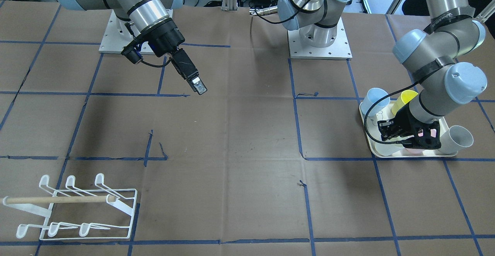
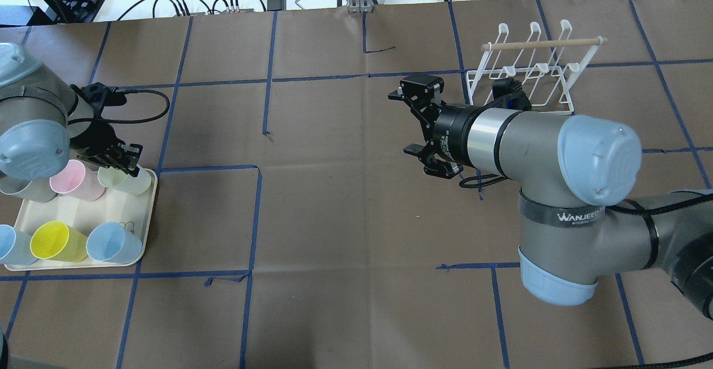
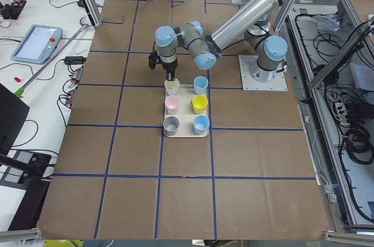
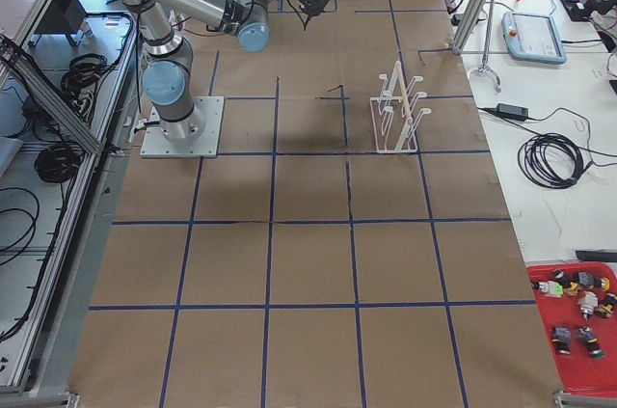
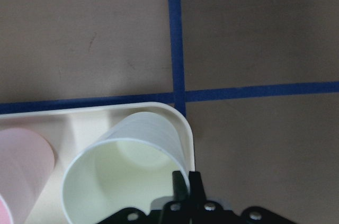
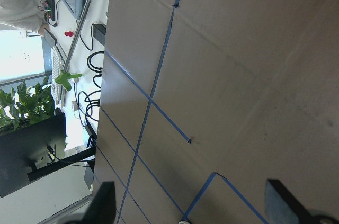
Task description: Transfer IKEA cup to right arm and place on rack
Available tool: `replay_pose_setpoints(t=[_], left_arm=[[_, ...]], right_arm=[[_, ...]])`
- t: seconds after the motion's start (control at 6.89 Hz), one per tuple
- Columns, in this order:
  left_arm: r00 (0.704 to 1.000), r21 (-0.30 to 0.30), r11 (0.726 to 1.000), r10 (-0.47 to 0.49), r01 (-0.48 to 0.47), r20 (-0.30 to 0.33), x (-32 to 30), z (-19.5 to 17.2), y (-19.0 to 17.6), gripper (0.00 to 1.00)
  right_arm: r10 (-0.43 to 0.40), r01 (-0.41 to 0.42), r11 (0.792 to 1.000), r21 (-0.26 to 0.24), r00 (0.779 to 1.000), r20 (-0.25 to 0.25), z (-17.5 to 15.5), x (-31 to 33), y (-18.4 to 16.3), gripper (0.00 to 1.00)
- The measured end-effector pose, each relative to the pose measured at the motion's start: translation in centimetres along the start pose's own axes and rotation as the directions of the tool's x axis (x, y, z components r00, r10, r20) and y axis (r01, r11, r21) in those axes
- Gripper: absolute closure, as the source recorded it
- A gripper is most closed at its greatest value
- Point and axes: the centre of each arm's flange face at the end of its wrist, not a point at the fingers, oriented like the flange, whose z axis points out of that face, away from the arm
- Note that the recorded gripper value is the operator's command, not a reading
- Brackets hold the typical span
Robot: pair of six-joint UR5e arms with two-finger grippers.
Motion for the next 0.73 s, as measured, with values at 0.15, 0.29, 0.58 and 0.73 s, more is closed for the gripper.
replay_pose_setpoints(t=[0.15,0.29,0.58,0.73], left_arm=[[1.0,0.009,1.0,-0.004,0.004,0.006,-0.1,-1.8,-0.3,1.0],[1.0,0.004,1.0,-0.012,0.012,0.003,-0.2,-4.5,-0.3,1.0],[0.999,-0.024,0.999,-0.031,0.03,-0.011,0.3,-11.4,0.1,1.0],[0.999,-0.022,0.999,-0.036,0.036,-0.02,0.8,-14.2,0.1,1.0]], right_arm=[[0.012,-0.012,1.0,-0.007,1.0,-0.011,0.2,0.6,0.3,0.0],[0.014,-0.014,1.0,-0.01,1.0,-0.016,0.3,0.9,0.4,0.0],[-0.005,0.005,1.0,-0.009,1.0,-0.005,0.3,0.9,0.5,0.0],[-0.022,0.022,1.0,-0.005,1.0,0.017,0.2,0.7,0.5,0.0]])
